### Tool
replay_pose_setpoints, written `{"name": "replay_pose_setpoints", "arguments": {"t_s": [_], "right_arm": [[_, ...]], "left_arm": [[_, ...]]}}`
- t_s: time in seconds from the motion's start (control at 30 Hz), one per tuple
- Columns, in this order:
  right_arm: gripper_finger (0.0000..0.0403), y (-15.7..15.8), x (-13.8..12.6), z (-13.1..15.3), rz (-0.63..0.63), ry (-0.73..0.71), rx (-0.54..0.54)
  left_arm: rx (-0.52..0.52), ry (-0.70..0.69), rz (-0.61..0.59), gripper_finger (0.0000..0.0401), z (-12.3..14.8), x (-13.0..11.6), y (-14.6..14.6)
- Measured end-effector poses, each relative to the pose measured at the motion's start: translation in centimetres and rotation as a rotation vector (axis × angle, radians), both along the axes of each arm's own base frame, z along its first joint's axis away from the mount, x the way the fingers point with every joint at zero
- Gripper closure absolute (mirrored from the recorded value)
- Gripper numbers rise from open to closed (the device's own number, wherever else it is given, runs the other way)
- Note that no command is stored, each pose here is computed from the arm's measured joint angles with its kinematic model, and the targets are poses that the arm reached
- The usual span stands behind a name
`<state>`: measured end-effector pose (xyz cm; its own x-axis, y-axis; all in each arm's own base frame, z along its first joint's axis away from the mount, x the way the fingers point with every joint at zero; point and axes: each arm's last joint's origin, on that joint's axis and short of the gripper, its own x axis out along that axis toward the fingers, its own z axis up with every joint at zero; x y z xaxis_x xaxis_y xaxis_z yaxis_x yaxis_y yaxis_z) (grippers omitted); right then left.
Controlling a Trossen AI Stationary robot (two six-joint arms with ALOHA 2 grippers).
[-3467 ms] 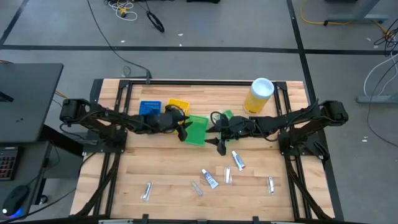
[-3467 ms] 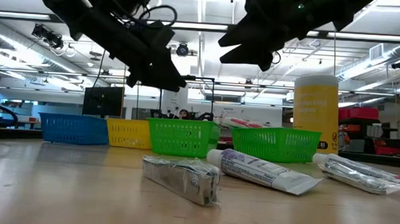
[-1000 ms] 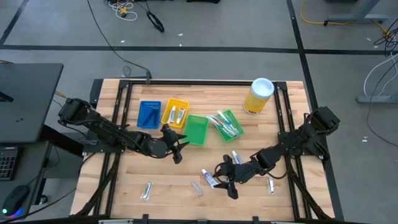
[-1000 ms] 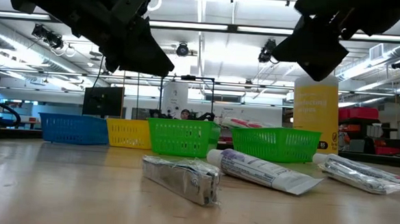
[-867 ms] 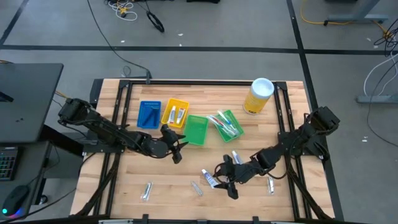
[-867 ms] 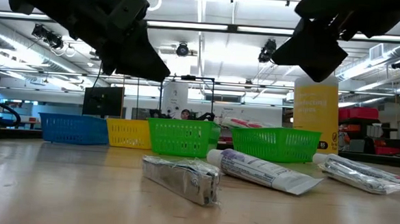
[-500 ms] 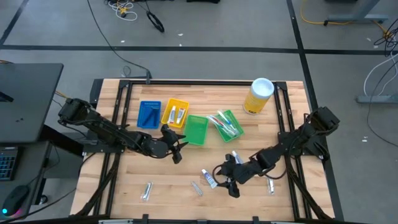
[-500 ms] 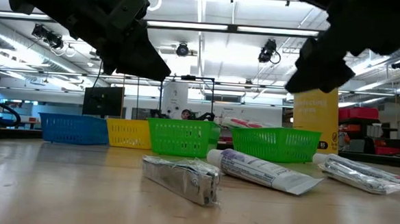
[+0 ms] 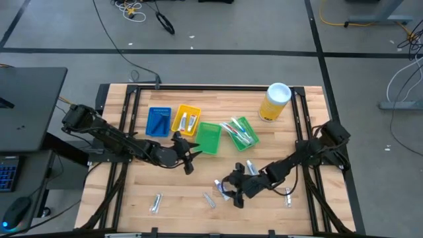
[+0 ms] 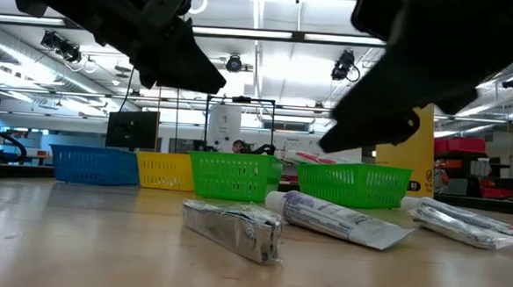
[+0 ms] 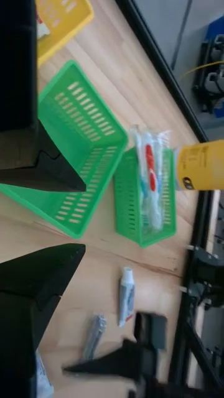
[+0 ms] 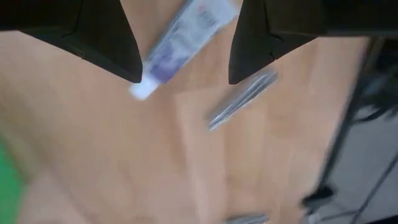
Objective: Pick & Place Travel size toiletries
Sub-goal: Put the white toothpaste into the yellow bin
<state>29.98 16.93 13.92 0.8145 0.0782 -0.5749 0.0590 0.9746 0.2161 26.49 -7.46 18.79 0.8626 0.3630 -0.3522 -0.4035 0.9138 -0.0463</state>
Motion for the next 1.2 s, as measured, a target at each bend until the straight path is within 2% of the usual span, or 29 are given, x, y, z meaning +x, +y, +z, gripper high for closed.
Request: {"name": "replay_pose_setpoints", "arguments": {"t_s": [0.17, 0.37, 0.5, 0.73, 0.97, 1.2], "right_arm": [[0.0153, -0.1, 0.4, -1.0, -0.115, -0.031, -0.022], [0.0153, 0.1, 1.0, -2.6, -0.081, -0.023, 0.032], [0.0153, -0.2, 1.1, -3.1, -0.128, -0.015, 0.019], [0.0153, -1.1, 1.5, -3.2, -0.156, 0.01, 0.082], [0.0153, -0.7, 3.0, -3.5, -0.122, 0.115, 0.2], [0.0153, -1.0, 4.6, -2.4, -0.177, 0.285, 0.112]], "left_arm": [[0.018, -0.028, -0.01, 0.0247, 0.4, 0.2, -0.1], [0.034, -0.036, -0.014, 0.0247, 0.5, 0.2, 0.0], [0.034, -0.041, -0.013, 0.0247, 0.5, 0.3, 0.0], [0.034, -0.04, -0.013, 0.0247, 0.5, 0.2, 0.0], [0.034, -0.041, -0.012, 0.0247, 0.5, 0.3, 0.0], [0.034, -0.045, -0.008, 0.0247, 0.6, 0.3, 0.2]]}}
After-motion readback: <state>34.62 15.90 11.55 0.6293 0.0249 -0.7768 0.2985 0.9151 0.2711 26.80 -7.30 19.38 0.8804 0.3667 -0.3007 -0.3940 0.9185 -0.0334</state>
